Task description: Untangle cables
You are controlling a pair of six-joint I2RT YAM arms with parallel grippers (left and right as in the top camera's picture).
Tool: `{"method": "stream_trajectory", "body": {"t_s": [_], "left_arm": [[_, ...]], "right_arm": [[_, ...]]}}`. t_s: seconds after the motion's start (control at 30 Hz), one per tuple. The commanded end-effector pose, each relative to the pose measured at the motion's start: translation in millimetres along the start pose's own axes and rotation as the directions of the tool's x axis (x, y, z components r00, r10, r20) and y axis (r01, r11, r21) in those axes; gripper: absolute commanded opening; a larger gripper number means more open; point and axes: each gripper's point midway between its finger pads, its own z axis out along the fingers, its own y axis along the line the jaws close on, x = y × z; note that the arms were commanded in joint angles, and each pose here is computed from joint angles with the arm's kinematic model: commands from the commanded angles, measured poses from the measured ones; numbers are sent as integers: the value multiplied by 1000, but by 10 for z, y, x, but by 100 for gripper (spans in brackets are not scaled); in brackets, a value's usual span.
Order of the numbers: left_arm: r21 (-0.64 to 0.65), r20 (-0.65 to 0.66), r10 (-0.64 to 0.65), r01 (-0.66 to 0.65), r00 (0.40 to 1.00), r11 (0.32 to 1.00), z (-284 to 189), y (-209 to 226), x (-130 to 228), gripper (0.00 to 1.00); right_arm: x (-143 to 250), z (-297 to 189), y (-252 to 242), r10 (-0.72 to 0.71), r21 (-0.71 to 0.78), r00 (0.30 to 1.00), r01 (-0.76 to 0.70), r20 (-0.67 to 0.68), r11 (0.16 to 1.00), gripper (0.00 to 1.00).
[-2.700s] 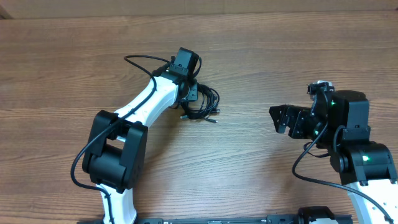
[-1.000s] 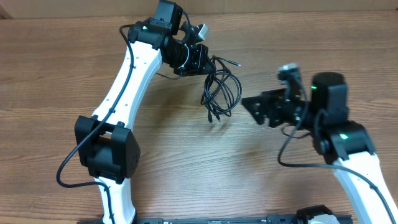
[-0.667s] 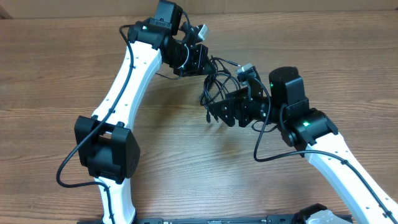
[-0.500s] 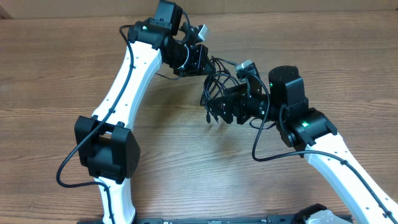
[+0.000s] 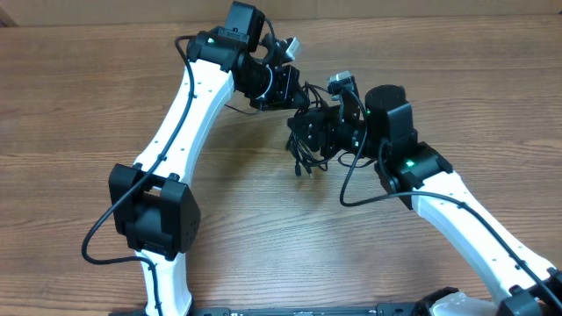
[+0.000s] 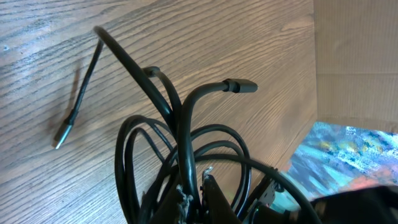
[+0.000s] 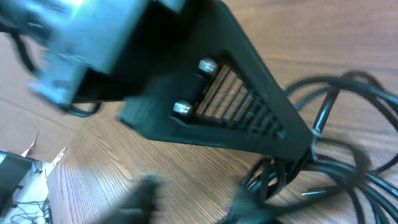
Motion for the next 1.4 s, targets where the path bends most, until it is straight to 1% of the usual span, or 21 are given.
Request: {"method": "stream_trajectory", "body": {"t_s": [0.0, 0.07, 0.1, 0.17, 0.2, 0.3, 0.33, 0.4, 0.53, 0.67, 0.83, 0.93, 0.97, 1.03, 1.07, 1.1, 1.23, 1.37], "left_arm": [[31, 9, 71, -72, 997, 997, -58, -143, -18, 4], [-14, 18, 59, -59, 998, 998, -125, -53, -24, 4], [-123, 40, 27, -22, 999, 992, -308, 150, -30, 4], [-245, 71, 2, 15, 997, 969, -615, 360, -12, 4], [-278, 87, -12, 35, 996, 960, -758, 419, 3, 4], [-309, 175, -40, 93, 984, 947, -1305, 466, 45, 4], [-317, 237, -48, 123, 970, 940, -1603, 477, 79, 4], [-323, 300, -54, 155, 952, 934, -1906, 482, 138, 4], [-334, 387, -68, 208, 919, 919, -2331, 493, 278, 4], [-337, 426, -55, 215, 903, 917, -2491, 451, 325, 4], [-335, 407, 8, 141, 913, 932, -2332, 272, 231, 4], [-321, 418, 57, 89, 907, 943, -2229, 98, 111, 4], [-313, 426, 60, 85, 903, 946, -2207, 52, 80, 4], [-299, 439, 64, 78, 896, 951, -2173, -24, 27, 4], [-293, 442, 62, 79, 895, 953, -2160, -48, 18, 4], [-284, 443, 55, 81, 895, 955, -2138, -77, 15, 4], [-264, 429, 49, 73, 902, 962, -2056, -168, 32, 4], [-257, 414, 53, 61, 909, 965, -1988, -237, 54, 4]], "right_arm": [[-76, 18, 17, 21, 7, 1000, -21, 16, 1000, 4], [-141, -69, -11, 21, 26, 999, -22, 37, 999, 4], [-237, -250, -152, 38, 92, 997, -45, 72, 995, 4], [-329, -492, -336, 57, 162, 992, -75, 110, 984, 4], [-371, -616, -426, 67, 189, 990, -91, 128, 978, 4], [-471, -1025, -758, 82, 286, 979, -134, 185, 949, 4], [-493, -1209, -930, 85, 334, 975, -153, 207, 930, 4], [-497, -1394, -1125, 99, 382, 968, -184, 230, 906, 4], [-506, -1617, -1359, 130, 429, 954, -241, 272, 871, 4], [-479, -1537, -1242, 141, 375, 959, -228, 245, 898, 4], [-351, -1162, -826, 111, 290, 983, -150, 146, 945, 4], [-246, -943, -528, 78, 226, 993, -96, 84, 969, 59], [-217, -893, -455, 69, 212, 995, -82, 70, 974, 69], [-163, -806, -336, 49, 197, 998, -58, 47, 979, 81], [-139, -766, -295, 37, 199, 999, -44, 38, 979, 83], [-116, -728, -246, 14, 192, 1000, -19, 26, 981, 84], [-57, -523, 6, -45, 123, 999, 44, 1, 991, 84], [-82, -300, 205, -93, 70, 995, 92, 22, 993, 84]]}}
